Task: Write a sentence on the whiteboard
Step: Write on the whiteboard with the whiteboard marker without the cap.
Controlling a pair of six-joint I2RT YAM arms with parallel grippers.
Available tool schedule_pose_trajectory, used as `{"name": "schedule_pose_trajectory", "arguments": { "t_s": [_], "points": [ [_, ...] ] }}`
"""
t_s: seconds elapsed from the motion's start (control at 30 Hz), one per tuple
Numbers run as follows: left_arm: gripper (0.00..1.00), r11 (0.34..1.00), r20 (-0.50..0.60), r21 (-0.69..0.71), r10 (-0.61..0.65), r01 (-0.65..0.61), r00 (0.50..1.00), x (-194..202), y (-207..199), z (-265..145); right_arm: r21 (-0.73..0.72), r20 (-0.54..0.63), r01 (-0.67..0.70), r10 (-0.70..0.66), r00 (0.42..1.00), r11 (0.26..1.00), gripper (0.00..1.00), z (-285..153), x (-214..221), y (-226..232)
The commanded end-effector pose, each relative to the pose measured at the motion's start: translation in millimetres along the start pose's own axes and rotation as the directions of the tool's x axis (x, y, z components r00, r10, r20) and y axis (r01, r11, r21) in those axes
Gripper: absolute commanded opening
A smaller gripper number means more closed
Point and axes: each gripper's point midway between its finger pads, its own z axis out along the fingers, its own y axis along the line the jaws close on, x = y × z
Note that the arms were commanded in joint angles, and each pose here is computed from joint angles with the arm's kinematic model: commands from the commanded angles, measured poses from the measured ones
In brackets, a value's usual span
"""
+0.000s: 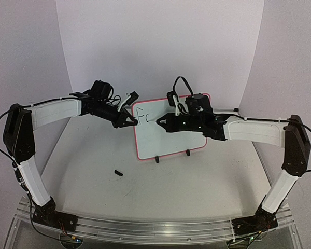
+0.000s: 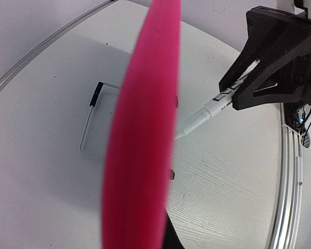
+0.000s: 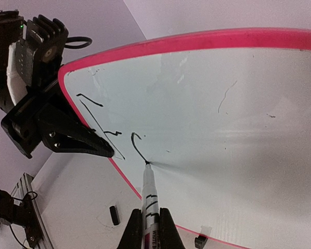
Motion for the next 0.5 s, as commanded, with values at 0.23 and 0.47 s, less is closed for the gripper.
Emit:
{"name": "schedule_pose_trajectory", "arguments": {
  "t_s": [0.23, 0.47],
  "points": [
    [0.0, 0.999, -0.115, -0.054, -0.005, -0.001, 0.993, 30, 11, 15, 0.036, 0.174, 0.037, -0.042, 0.984, 0.999, 0.0, -28, -66, 10],
    [0.0, 0.999, -0.116, -0.054, -0.005, -0.002, 0.993, 30, 12, 16, 0.025, 0.185, 0.041, -0.045, 0.982, 0.999, 0.0, -30, -71, 14]
  ]
}}
